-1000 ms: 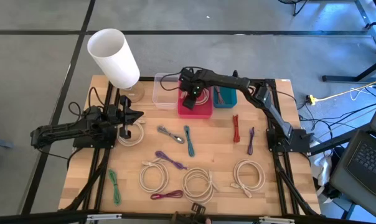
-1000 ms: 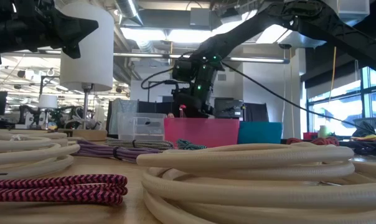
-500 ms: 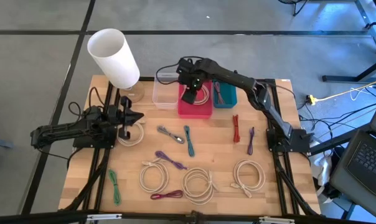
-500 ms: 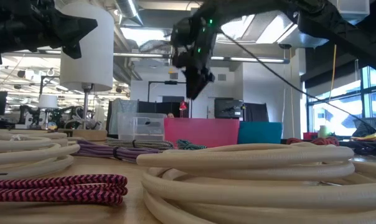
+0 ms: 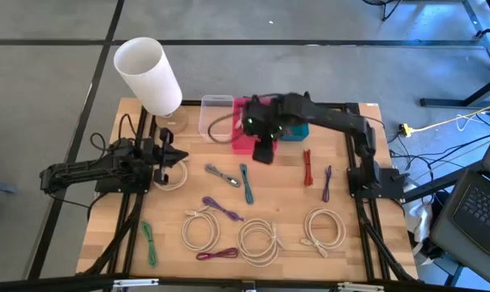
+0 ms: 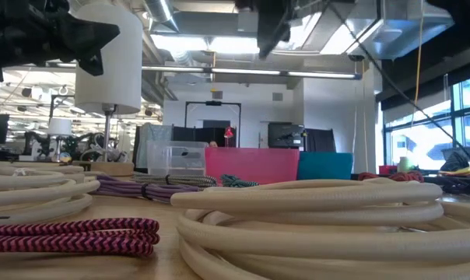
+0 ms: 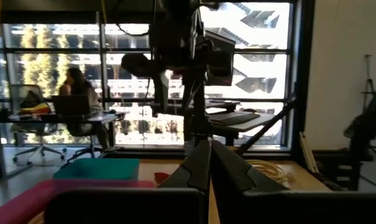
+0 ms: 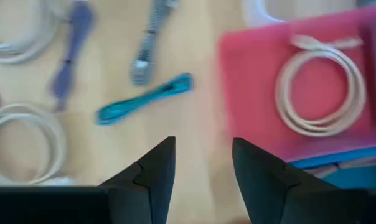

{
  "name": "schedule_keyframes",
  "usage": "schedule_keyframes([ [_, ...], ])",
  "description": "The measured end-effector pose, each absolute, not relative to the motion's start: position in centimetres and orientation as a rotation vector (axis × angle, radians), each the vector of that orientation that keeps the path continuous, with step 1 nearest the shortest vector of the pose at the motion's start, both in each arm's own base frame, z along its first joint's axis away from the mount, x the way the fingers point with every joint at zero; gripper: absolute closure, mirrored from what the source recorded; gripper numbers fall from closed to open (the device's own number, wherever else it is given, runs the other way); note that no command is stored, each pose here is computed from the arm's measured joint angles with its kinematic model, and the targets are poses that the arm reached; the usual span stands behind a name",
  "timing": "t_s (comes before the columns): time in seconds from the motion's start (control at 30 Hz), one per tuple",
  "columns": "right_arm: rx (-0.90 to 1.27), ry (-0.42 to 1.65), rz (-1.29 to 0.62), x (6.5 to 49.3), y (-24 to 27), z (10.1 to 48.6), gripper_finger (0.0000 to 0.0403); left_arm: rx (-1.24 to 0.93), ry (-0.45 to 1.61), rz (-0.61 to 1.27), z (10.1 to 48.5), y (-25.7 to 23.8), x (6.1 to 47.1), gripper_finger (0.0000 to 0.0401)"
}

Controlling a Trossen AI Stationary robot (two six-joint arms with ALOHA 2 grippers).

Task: Pick & Place USB Port
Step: Put the white and black charger cable into the white bin

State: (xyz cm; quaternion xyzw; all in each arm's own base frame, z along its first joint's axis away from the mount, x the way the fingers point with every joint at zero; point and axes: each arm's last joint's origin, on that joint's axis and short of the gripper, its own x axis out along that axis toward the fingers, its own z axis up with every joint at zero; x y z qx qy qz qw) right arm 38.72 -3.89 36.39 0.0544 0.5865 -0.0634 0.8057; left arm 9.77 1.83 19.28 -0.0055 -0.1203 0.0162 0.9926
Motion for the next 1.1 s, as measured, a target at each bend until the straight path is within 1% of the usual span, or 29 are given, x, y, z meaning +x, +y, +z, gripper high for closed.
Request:
schedule_keyframes([
  [0.1, 0.072, 1.233, -0.141, 37.5, -0.5, 37.9, 0.0242, -0.021, -0.211, -0.01, 19.0, 1.7, 9.8, 0.0397],
  [0.2, -0.015, 1.24, -0.225, 35.9, 2.8, 38.9, 0.0242, -0.084, -0.161, -0.049, 18.5, 1.6, 9.9, 0.0397],
  [0.33, -0.098, 1.193, -0.284, 34.4, 6.3, 39.0, 0.0242, -0.12, -0.112, -0.059, 18.1, 1.6, 10.0, 0.0397],
  [0.4, -0.1, 1.19, -0.357, 33.4, 7.4, 38.5, 0.0242, -0.117, -0.103, -0.069, 18.0, 1.6, 10.0, 0.0397],
  [0.6, 0.001, 1.259, -0.544, 30.8, 9.2, 34.1, 0.0242, -0.149, -0.066, -0.097, 17.7, 1.4, 10.1, 0.0395],
  [0.7, 0.057, 1.287, -0.638, 29.8, 9.7, 31.2, 0.0242, -0.172, 0.017, -0.102, 18.3, 1.2, 10.3, 0.0385],
  [0.8, 0.094, 1.3, -0.706, 29.2, 9.9, 28.8, 0.0242, -0.152, 0.101, -0.089, 20.0, 1.0, 10.7, 0.0371],
  [0.9, 0.135, 1.322, -0.741, 28.9, 9.9, 26.6, 0.0242, -0.076, 0.204, -0.079, 22.4, 0.8, 11.6, 0.0354],
  [1.0, 0.167, 1.332, -0.744, 28.8, 9.9, 24.6, 0.0242, 0.019, 0.32, -0.059, 24.7, 0.7, 13.2, 0.0337],
  [1.1, 0.16, 1.348, -0.756, 28.4, 9.8, 23.4, 0.0242, 0.101, 0.484, -0.007, 25.9, 0.6, 15.4, 0.0322],
])
